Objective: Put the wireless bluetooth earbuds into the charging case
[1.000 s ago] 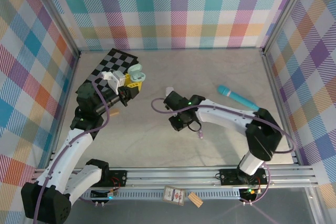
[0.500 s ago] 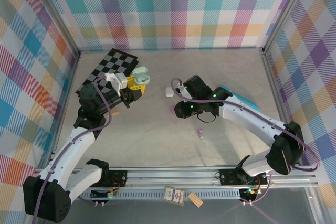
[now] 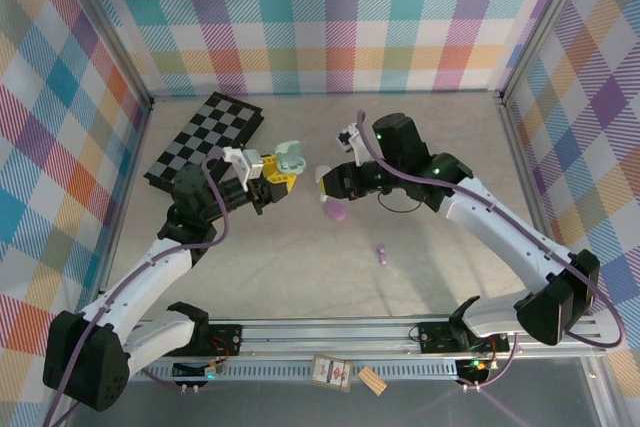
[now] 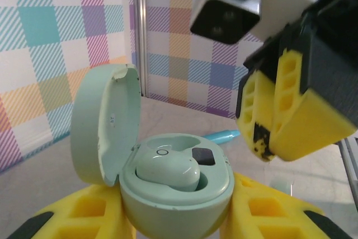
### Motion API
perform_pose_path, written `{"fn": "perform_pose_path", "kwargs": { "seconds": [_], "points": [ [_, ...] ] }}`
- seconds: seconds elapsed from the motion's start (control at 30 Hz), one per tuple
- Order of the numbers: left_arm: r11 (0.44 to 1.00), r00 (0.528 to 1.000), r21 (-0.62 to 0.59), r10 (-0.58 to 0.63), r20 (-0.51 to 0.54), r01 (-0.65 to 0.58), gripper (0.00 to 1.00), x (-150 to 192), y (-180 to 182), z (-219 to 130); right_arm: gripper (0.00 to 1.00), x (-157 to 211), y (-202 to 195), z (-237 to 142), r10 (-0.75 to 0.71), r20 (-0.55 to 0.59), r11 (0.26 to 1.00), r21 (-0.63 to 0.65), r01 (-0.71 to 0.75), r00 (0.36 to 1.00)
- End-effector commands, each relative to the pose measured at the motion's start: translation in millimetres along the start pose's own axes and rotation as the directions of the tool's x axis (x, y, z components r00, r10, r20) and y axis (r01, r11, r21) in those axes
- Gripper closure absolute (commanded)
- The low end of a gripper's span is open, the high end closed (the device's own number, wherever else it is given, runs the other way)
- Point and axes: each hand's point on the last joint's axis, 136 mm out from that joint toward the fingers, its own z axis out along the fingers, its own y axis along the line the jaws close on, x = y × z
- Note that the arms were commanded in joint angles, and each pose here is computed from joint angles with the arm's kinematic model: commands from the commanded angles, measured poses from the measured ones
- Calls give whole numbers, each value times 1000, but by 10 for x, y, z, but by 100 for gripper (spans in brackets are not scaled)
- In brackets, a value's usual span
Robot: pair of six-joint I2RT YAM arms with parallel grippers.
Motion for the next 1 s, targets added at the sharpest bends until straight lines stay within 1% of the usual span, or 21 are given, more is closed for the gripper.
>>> {"fn": "perform_pose_path", "kwargs": {
  "seconds": [0.0, 0.13, 0.2, 0.3, 0.47, 0.6, 0.67, 0.73, 0.8, 0.97],
  "points": [
    [998, 998, 44, 47, 43, -49, 66, -69, -101, 24, 75, -172, 367, -155, -33, 41, 990, -139, 39, 999],
    [996, 999, 78, 46, 26, -48, 66, 1, -154, 41, 75, -228, 441, -161, -43, 45, 984, -172, 50, 998],
    [996, 999, 69, 46, 21, -47, 66, 12, -144, 40, 75, -229, 400, -137, -41, 36, 987, -156, 47, 998],
    [999, 999, 19, 44, 15, -44, 66, 18, -76, 21, 74, -159, 192, -71, -30, 15, 997, -66, 30, 999],
    [998, 999, -67, 10, 30, -8, 66, 7, 90, 11, 69, -16, -183, -17, -22, 27, 997, 80, 20, 999],
    [989, 999, -146, 1, 53, 7, 66, -39, 262, -45, 57, 99, -605, 3, 7, 46, 967, 255, -18, 999],
    [984, 998, -178, 3, 62, 9, 66, -73, 336, -104, 55, 173, -750, 84, 24, 39, 958, 285, -34, 999],
    [979, 998, -203, 6, 68, 8, 66, -105, 374, -168, 54, 264, -888, 229, 68, 6, 954, 294, -67, 998],
    [975, 997, -220, 13, 71, 3, 66, -138, 384, -224, 54, 349, -1017, 388, 147, -22, 943, 303, -133, 989],
    [968, 997, -251, 32, 69, -13, 66, -201, 362, -341, 53, 524, -1257, 780, 347, -43, 899, 301, -319, 937]
  ]
}}
